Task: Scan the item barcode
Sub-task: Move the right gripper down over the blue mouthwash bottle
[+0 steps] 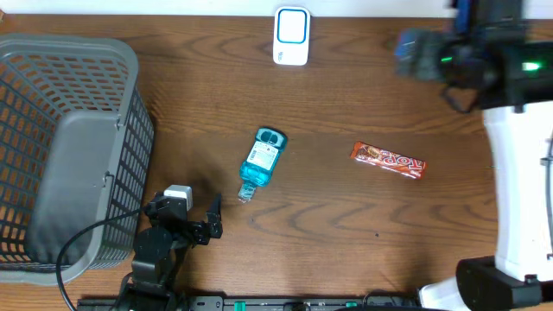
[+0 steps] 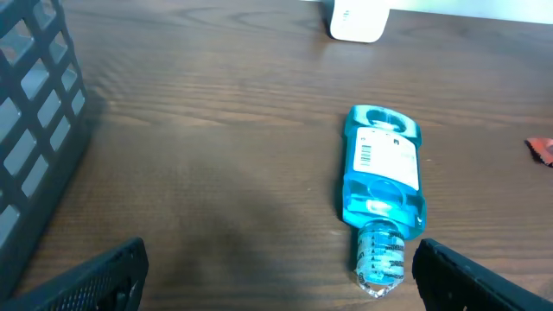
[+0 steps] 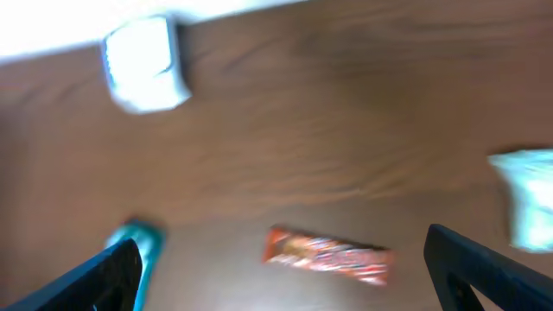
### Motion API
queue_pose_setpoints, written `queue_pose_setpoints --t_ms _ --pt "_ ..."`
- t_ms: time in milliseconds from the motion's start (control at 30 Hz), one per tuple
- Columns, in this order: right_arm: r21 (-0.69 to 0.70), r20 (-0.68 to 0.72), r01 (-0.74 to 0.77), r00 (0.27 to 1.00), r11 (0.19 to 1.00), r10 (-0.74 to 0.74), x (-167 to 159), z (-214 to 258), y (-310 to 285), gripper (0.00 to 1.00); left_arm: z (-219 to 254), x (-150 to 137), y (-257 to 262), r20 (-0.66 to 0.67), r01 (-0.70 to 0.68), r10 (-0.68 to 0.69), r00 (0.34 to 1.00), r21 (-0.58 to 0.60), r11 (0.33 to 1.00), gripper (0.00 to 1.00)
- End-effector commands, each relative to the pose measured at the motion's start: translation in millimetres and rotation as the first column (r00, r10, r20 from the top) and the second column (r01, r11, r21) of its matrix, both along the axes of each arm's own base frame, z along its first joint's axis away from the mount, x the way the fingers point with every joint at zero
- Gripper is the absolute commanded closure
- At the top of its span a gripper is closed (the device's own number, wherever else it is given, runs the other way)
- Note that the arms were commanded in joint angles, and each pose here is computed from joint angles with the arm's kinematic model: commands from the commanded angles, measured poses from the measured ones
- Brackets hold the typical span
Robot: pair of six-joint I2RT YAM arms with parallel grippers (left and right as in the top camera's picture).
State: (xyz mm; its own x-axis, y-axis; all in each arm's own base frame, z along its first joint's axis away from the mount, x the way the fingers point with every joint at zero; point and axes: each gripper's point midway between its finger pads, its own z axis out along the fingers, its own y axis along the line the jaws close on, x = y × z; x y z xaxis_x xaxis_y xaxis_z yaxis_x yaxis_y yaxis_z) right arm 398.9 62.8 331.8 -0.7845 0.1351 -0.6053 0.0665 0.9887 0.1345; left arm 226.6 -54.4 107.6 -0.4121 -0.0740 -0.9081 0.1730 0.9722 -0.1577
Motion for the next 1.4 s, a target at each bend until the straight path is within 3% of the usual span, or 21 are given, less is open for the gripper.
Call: queue_pose_setpoints --t_ms 0,167,300,500,767,1100,1367 --pt "0.15 -0.064 -0.255 0.962 0.955 0.267 -14.3 -18.7 77.3 0.01 -12.8 -2.7 -2.3 -0.029 0.021 -0.021 0.999 0.017 1.0 0.02" --pt "0.23 -0.131 -0.42 0.88 0.878 0.456 -31.7 -55.0 152.3 0.01 -12.8 -2.7 -2.3 -0.029 0.021 -0.021 0.999 0.017 1.0 0.02" --pt "0.245 -0.22 -0.419 0.854 0.874 0.471 -33.2 -108.4 196.7 0.01 -12.8 -2.7 -2.3 -0.029 0.021 -0.021 0.999 0.017 1.0 0.02" --pt "0.138 -0.347 -0.273 0.887 0.952 0.305 -26.9 -196.5 238.1 0.01 -12.8 -2.7 -2.3 -0.029 0.021 -0.021 0.999 0.017 1.0 0.02" --pt "-0.076 -0.355 -0.162 0.926 0.984 0.125 -34.3 -256.2 252.6 0.01 -12.8 -2.7 -2.3 -0.029 0.021 -0.021 0.999 0.017 1.0 0.02" --pt "-0.117 -0.471 -0.184 0.875 0.976 0.108 -53.9 -316.9 259.7 0.01 -12.8 -2.7 -2.3 -0.029 0.021 -0.021 0.999 0.017 1.0 0.02" --pt "-0.167 -0.529 -0.197 0.845 0.966 0.08 -66.1 -335.9 249.7 0.3 -12.8 -2.7 -2.3 -0.029 0.021 -0.021 0.999 0.017 1.0 0.02"
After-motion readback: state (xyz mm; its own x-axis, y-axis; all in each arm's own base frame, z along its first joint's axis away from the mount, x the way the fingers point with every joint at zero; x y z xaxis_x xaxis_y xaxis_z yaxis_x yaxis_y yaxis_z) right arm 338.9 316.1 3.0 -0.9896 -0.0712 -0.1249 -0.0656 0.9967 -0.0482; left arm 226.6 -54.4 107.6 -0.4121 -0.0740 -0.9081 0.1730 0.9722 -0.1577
